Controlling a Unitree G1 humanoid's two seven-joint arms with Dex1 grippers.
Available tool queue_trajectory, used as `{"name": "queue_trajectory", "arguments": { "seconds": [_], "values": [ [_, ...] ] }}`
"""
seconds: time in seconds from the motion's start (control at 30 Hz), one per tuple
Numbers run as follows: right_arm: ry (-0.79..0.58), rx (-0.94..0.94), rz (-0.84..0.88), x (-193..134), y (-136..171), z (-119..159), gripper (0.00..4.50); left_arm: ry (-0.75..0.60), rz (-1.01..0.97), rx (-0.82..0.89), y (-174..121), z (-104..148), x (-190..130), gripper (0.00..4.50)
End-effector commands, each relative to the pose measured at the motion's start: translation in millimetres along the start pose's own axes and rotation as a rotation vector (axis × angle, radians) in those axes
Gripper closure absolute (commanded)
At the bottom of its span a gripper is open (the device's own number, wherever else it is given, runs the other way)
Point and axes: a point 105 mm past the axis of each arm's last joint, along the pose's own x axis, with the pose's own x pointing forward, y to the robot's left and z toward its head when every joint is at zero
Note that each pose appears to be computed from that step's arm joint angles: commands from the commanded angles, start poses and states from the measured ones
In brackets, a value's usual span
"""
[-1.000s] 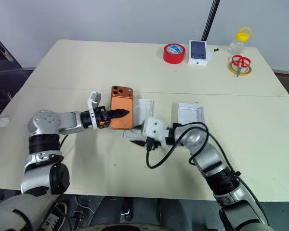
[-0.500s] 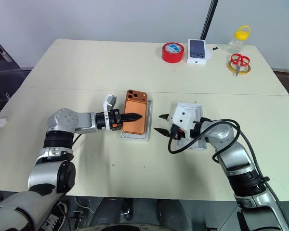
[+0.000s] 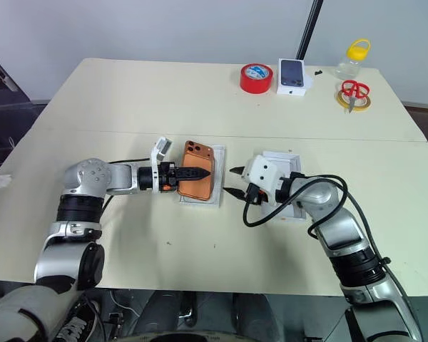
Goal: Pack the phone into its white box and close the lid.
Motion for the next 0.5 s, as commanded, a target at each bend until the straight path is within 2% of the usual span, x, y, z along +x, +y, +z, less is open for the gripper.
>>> {"name": "queue_trajectory", "arguments": {
  "seconds": [0.03,0.17,0.33,0.5],
  "values": [
    [-0.027,-0.046,-0.016,0,-5,10,1.99,-0.010,-0.005,0.072,-9,6,-6,1.35],
    [-0.038,-0.046,-0.018,4,-6,12,1.99,-0.098,0.029,0.064,-3,27,-4,1.35],
    [-0.044,-0.056,-0.016,7,-8,15,1.99,-0.082,-0.016,0.072,-11,23,21,1.35],
    [-0.032,-0.060,-0.035,2,-13,11,1.99,-0.067,-0.034,0.089,-18,20,14,1.35]
  ]
}}
